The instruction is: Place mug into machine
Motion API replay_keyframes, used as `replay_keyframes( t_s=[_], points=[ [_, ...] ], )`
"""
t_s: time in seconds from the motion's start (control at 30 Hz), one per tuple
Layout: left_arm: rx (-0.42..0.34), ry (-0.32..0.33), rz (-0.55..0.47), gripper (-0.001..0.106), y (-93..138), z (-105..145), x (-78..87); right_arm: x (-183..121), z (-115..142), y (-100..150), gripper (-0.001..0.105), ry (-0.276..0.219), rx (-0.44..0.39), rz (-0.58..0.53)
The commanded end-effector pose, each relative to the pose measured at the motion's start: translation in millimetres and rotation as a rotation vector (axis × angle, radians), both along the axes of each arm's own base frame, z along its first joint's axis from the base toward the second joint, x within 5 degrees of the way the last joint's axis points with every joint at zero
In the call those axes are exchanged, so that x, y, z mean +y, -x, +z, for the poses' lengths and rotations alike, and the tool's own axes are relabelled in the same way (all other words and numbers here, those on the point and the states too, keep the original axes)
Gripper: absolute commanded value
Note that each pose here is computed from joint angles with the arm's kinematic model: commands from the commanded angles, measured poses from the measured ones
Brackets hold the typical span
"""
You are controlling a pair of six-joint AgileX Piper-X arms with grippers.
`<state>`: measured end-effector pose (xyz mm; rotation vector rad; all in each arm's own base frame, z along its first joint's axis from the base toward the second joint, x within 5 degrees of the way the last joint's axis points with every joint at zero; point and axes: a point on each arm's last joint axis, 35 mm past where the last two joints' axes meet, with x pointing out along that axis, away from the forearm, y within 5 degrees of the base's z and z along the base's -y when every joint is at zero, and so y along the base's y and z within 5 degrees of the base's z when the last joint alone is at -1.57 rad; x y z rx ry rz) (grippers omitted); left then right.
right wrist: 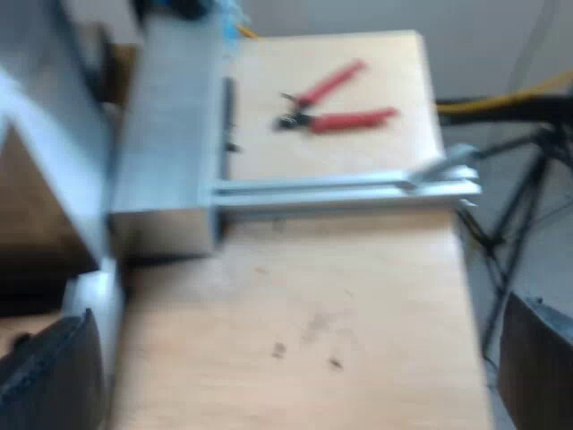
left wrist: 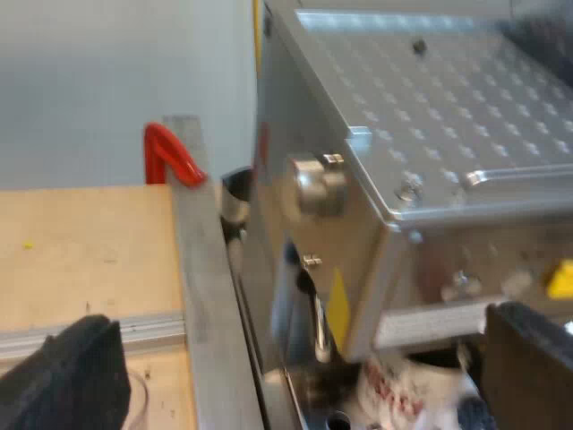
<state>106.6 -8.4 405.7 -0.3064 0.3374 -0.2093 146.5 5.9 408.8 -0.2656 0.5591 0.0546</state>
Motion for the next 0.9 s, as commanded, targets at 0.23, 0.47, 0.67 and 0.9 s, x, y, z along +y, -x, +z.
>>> replay_keyframes(
  t_s=[0.23,0.47,0.67,0.9],
  points=[
    [-0.064,-0.036,-0.011,0.082,49.4,4.0,-0.3,-11.5,8.3,45.9,0.081,0.037,-0.080,-0.011],
    [-0.124,-0.087,-0.019,0.082,95.7,-2.1,-0.5,-7.9,-12.9,105.4,0.079,0.031,-0.163,-0.007],
    [-0.160,-0.119,-0.026,0.082,132.8,-14.4,-0.8,-4.9,-38.3,147.6,0.078,0.027,-0.258,0.009],
    [-0.116,-0.134,-0.030,0.082,151.6,-28.4,-0.9,-3.9,-62.0,163.5,0.078,0.027,-0.228,0.020]
  ],
)
